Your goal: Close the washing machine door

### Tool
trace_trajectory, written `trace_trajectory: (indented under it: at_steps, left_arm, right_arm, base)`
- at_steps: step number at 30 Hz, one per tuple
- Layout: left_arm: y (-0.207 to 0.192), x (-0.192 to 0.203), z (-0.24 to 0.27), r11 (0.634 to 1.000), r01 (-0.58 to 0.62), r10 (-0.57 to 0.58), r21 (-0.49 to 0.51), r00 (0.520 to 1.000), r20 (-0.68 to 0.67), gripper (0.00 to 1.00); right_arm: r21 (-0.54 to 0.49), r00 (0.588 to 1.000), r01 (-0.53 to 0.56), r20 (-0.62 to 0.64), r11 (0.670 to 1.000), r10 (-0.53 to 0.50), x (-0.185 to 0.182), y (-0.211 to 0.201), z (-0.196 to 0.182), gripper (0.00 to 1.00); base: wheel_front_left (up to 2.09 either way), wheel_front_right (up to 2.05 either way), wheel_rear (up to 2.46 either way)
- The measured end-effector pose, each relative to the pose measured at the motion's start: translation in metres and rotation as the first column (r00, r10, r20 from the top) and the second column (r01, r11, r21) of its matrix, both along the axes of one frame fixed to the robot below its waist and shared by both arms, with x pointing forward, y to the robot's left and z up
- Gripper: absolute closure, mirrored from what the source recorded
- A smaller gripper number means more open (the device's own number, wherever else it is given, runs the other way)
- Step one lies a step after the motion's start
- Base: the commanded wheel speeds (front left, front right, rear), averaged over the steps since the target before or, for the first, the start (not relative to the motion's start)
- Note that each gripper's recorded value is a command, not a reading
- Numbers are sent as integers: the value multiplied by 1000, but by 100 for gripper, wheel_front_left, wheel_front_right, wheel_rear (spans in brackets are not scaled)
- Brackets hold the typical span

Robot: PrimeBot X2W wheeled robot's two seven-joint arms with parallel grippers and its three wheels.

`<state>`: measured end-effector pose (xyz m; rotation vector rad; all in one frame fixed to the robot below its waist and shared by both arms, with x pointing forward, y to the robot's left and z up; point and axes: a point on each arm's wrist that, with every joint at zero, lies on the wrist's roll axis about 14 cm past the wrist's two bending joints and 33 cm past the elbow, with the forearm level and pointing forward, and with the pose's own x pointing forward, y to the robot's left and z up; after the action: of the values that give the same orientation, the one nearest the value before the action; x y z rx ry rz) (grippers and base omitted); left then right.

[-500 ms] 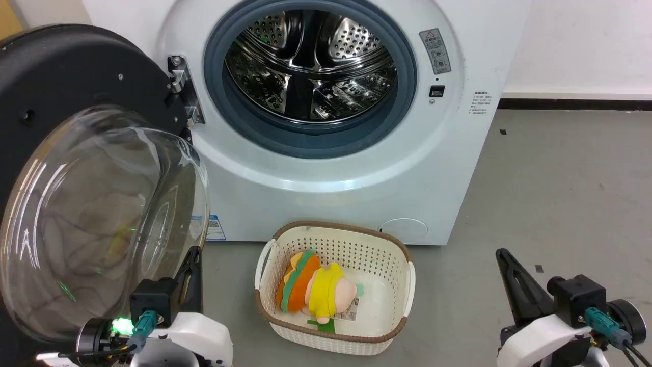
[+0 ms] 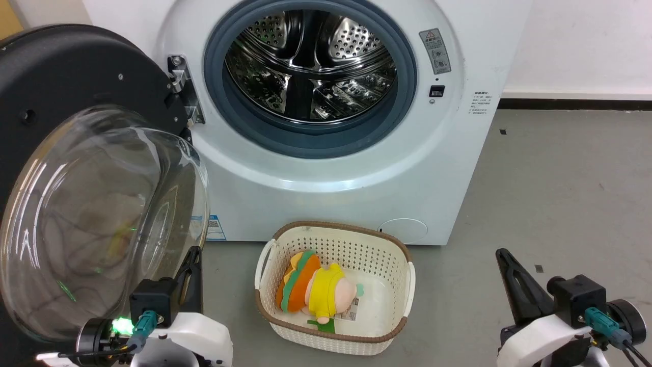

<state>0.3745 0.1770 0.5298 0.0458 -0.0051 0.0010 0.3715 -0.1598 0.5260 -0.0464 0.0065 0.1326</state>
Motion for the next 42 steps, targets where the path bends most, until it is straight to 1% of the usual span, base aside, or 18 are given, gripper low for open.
trace_trajectory:
  at_steps: [6, 7, 18, 19, 20, 21, 29, 36, 42]
  left_arm:
    - [0, 0, 0, 1000, 0, 0, 0, 1000, 0, 100]
    - [0, 0, 0, 1000, 0, 0, 0, 1000, 0, 0]
    - [-2, 0, 0, 1000, -4, 4, 0, 1000, 7, 0]
    - [-1, 0, 0, 1000, -7, 7, 0, 1000, 8, 36]
    - [-2, 0, 0, 1000, -7, 7, 0, 1000, 8, 81]
    - [-1, 0, 1, 1000, -9, 9, 0, 1000, 11, 100]
    - [-1, 1, 8, 1000, -14, 13, 2, 999, 42, 100]
    - [4, 7, 32, 1000, -23, 21, 16, 992, 122, 100]
    - [12, 9, 63, 999, -39, 32, 31, 976, 218, 100]
  right_arm:
    - [0, 1000, 0, 0, 1000, 0, 0, 0, 0, 100]
    - [0, 1000, 0, 0, 1000, 0, 0, 0, 0, 0]
    - [12, 1000, 8, 6, 1000, -8, 0, -3, 0, 0]
    - [13, 1000, 9, 6, 1000, -10, 1, -3, 0, 0]
    - [14, 1000, 11, 7, 1000, -11, 1, -4, 0, 0]
    - [15, 1000, 12, 9, 1000, -12, 1, -4, 1, 0]
    - [31, 1000, 13, 23, 999, -13, 3, -5, 3, 0]
    - [37, 999, 2, 37, 999, -3, 7, -1, 4, 0]
    - [51, 999, -14, 46, 999, 11, 12, 4, 5, 0]
  base:
    - [0, 0, 0]
    - [0, 0, 0]
    - [0, 0, 0]
    - [0, 0, 0]
    - [0, 0, 0]
    - [0, 0, 0]
    - [0, 0, 0]
    - [0, 0, 0]
    - [0, 0, 0]
